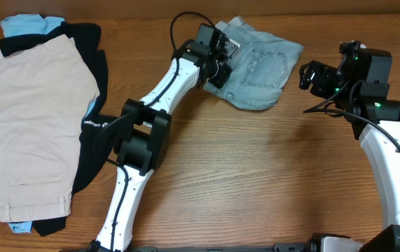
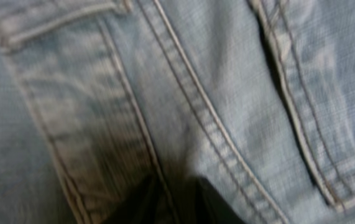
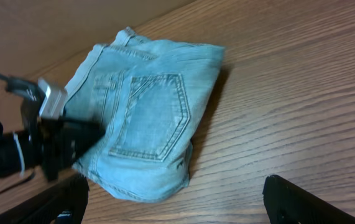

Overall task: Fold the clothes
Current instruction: 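Lift the denim jeans with the left gripper and carry them to table center, then lower the jeans onto the table and open the left gripper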

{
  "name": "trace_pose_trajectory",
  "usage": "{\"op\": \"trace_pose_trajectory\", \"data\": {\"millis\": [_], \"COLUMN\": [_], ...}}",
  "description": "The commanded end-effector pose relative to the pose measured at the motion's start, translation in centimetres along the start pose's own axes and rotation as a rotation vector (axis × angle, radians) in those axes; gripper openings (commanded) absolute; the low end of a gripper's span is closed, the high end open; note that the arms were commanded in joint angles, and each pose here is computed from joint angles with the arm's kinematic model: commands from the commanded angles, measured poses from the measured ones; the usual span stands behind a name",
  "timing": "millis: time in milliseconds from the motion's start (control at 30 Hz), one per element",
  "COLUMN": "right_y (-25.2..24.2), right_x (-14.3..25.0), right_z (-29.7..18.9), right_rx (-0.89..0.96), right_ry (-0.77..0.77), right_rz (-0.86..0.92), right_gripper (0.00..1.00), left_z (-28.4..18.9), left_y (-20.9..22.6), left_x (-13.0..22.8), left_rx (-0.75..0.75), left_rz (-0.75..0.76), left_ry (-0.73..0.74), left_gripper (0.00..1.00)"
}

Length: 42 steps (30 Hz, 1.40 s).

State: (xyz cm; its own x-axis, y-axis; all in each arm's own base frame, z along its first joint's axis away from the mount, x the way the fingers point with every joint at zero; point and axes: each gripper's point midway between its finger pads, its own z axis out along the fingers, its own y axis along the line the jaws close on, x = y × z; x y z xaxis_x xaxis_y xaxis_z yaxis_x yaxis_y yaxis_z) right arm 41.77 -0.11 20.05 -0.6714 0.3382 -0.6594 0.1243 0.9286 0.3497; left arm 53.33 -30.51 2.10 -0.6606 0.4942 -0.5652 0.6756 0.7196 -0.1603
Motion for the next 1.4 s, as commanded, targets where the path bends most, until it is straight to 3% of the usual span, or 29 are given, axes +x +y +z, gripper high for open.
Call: {"op": "trace_pose_trajectory", "data": {"millis": [0, 67, 167, 367, 433, 567, 700, 900, 1000, 1067, 1100, 1133, 1233, 1367], "right_y": [0.4, 0.4, 0.4, 0.4, 0.4, 0.4, 0.4, 0.5, 1.2, 2.2, 2.5, 3.2, 5.9, 7.3], "right_x": [-1.5, -1.5, -1.6, -1.3, -1.4, -1.4, -1.3, -1.0, -0.3, 0.8, 1.2, 2.1, 6.0, 9.8], "right_z": [-1.0, -1.0, -1.0, -1.0, -1.0, -1.0, -1.0, -0.9, -0.1, 0.9, 1.3, 2.0, 5.0, 7.9], "right_rx": [0.0, -0.001, -0.003, -0.002, -0.002, -0.003, -0.003, -0.006, -0.02, -0.035, -0.038, -0.048, -0.066, -0.035], "right_ry": [-0.044, -0.048, -0.05, -0.037, -0.039, -0.042, -0.039, -0.026, 0.0, 0.041, 0.053, 0.082, 0.194, 0.281], "right_rz": [-0.014, -0.015, -0.015, -0.013, -0.013, -0.014, -0.013, -0.013, -0.024, -0.041, -0.047, -0.06, -0.114, -0.161], "right_gripper": [0.94, 0.94, 0.94, 0.94, 0.94, 0.94, 0.94, 0.94, 0.93, 0.91, 0.91, 0.9, 0.88, 0.88], "left_z": [-0.3, -1.0, -2.5, -5.0, -5.5, -4.3, -3.0, -6.7, -11.1, -13.5, -14.2, -15.1, -17.0, -18.2], "left_y": [-0.6, -1.1, -2.5, -8.1, -9.5, -11.0, -12.8, -7.5, -2.5, 0.7, 1.9, 3.5, 8.0, 10.8], "left_x": [6.6, 8.8, 11.6, 8.5, 7.1, 5.7, 4.8, -0.6, -4.1, -5.3, -5.5, -5.6, -4.6, -3.2], "left_rx": [0.016, 0.029, 0.07, 0.353, 0.388, 0.304, 0.251, 0.006, -0.063, -0.103, -0.116, -0.135, -0.178, -0.206], "left_rz": [-0.084, -0.112, -0.157, -0.207, -0.159, 0.014, 0.168, 0.033, -0.108, -0.185, -0.211, -0.245, -0.329, -0.383], "left_ry": [0.267, 0.362, 0.497, 0.446, 0.41, 0.375, 0.343, 0.229, 0.097, 0.031, 0.014, -0.006, -0.029, -0.018], "left_gripper": [0.26, 0.29, 0.24, 0.31, 0.34, 0.49, 0.52, 0.55, 0.65, 0.8, 0.91, 0.95, 0.97, 0.99]}}
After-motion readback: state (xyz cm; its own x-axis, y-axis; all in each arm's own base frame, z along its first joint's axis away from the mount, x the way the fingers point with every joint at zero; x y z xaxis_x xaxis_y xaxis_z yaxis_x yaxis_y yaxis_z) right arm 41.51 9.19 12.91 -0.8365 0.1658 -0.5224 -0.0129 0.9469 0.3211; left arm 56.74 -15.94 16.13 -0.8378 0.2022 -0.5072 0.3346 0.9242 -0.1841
